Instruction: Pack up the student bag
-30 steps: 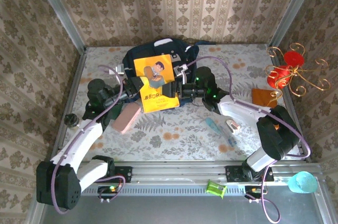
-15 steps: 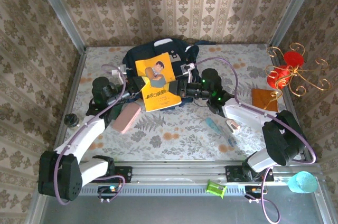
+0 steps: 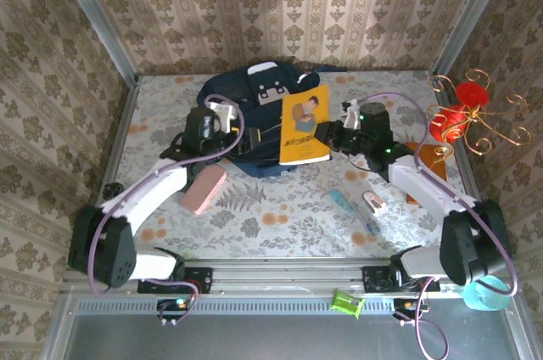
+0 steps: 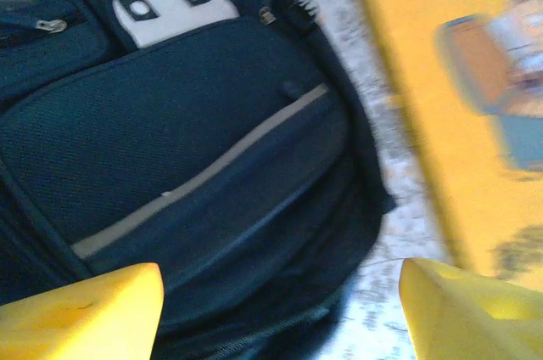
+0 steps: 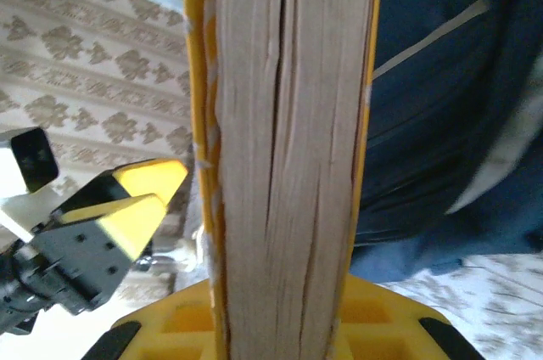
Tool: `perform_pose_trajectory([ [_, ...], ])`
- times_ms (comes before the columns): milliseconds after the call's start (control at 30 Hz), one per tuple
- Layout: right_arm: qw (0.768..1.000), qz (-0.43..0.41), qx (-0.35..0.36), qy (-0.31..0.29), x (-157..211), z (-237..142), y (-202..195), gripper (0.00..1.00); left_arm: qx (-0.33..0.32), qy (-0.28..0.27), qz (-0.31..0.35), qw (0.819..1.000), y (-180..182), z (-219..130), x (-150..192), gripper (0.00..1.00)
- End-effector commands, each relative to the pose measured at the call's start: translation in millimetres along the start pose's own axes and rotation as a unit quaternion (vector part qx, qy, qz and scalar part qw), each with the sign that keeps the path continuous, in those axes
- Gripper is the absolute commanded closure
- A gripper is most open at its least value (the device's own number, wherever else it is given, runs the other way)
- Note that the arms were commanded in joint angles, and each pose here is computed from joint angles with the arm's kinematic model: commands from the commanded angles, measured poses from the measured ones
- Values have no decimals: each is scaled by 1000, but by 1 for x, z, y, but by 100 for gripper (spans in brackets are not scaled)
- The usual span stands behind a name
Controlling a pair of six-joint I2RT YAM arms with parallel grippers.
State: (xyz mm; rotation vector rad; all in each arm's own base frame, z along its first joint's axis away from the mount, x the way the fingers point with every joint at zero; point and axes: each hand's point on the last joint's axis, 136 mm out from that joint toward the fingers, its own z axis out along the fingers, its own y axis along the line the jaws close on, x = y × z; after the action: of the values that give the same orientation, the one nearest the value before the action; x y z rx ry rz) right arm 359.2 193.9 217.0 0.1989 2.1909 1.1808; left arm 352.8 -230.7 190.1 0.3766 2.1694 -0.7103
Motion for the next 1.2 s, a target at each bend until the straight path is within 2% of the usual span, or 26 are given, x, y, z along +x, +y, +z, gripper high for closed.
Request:
perform_pose_trajectory([
  [0,997,-66,21,-18,-12,-27,13,100,-57,62,142,986,13,26,21,24],
  [167,995,-79,59,-30,-12,-45,-2,100,-22,123,218,968,-9,61,40,32],
  [233,994,-78,69,-32,-12,-50,-8,100,4,145,227,963,-20,68,50,36],
  [367,992,-77,87,-41,-15,-61,-20,100,45,164,234,957,-36,77,65,35],
  [633,994,-59,84,-42,-14,-63,-30,100,28,202,281,938,-35,93,81,37],
  [700,995,-57,79,-39,-13,-61,-29,100,25,206,285,936,-34,96,81,40],
  [1000,996,-52,64,-30,-11,-58,-25,100,-7,213,304,928,-23,103,76,69],
  [1167,997,-49,61,-24,-10,-56,-25,100,-9,201,306,931,-26,100,67,81],
])
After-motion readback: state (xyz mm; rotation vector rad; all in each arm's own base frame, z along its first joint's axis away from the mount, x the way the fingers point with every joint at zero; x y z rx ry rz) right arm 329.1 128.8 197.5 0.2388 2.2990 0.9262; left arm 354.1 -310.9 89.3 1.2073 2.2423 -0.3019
